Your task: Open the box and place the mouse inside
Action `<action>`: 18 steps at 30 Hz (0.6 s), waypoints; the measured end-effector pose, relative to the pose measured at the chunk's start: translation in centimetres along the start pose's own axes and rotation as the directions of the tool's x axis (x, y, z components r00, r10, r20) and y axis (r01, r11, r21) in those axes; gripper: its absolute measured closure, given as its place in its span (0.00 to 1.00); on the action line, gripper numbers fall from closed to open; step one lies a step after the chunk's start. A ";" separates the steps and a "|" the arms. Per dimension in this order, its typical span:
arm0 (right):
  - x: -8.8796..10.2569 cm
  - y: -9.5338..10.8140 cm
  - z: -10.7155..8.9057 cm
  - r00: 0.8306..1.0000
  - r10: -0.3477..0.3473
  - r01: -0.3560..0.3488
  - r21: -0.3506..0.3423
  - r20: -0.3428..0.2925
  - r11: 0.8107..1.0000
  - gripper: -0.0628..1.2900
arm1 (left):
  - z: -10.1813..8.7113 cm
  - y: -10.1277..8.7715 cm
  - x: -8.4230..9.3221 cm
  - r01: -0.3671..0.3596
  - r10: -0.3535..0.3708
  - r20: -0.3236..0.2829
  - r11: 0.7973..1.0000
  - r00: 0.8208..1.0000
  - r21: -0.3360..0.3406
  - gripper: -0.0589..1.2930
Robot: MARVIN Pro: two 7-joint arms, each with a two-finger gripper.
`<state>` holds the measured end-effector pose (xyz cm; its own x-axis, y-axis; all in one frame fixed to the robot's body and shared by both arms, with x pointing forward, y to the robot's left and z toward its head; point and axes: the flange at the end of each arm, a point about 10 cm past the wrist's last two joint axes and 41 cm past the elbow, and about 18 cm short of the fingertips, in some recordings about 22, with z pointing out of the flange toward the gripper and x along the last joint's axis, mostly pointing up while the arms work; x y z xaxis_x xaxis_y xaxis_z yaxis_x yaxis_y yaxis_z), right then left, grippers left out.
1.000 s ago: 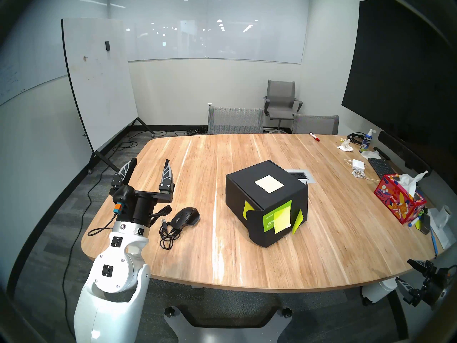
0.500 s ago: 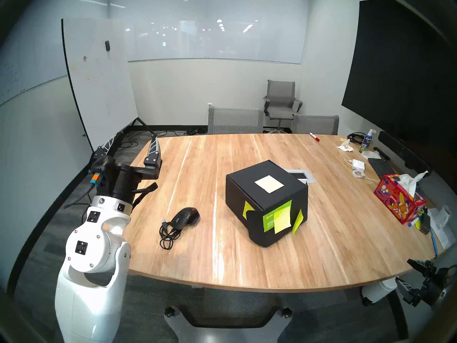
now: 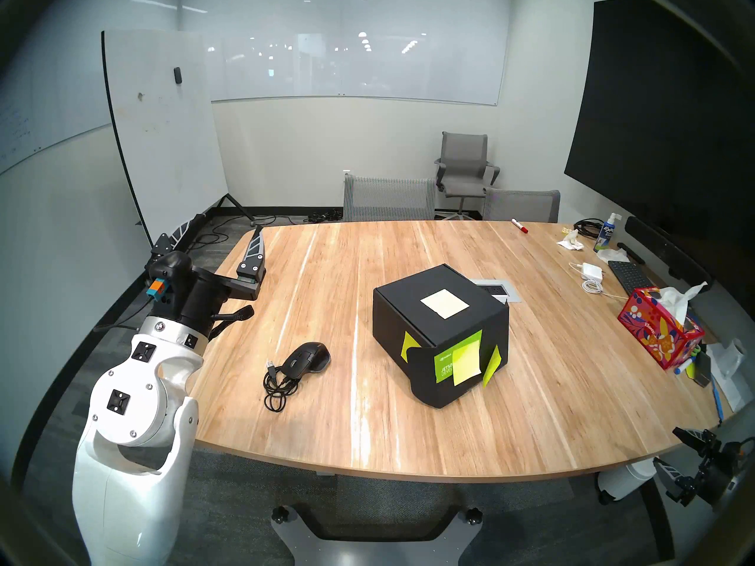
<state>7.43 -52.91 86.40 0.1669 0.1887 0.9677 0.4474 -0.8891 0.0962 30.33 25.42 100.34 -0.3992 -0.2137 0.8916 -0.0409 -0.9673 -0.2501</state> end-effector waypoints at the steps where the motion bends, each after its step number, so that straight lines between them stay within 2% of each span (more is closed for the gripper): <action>1: 0.0 0.0 0.0 1.000 0.000 0.000 0.000 0.000 1.000 0.05 | -0.1 0.0 -0.1 -0.011 0.011 0.008 1.000 1.000 -0.006 0.02; 9: 0.0 0.0 0.0 1.000 0.000 0.000 0.000 -0.001 1.000 0.05 | -0.5 0.3 -1.0 -0.053 0.056 0.083 0.998 0.995 -0.036 0.02; 18: 0.0 0.0 0.0 1.000 0.000 0.000 0.000 -0.001 1.000 0.05 | -0.4 0.2 -1.8 -0.048 0.055 0.173 0.998 0.983 -0.042 0.02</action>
<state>7.43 -52.90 86.40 0.1665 0.1881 0.9679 0.4474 -0.8892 0.0958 30.62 25.67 98.55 -0.2364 -0.2866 0.9284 -0.0605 -0.9493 -0.3084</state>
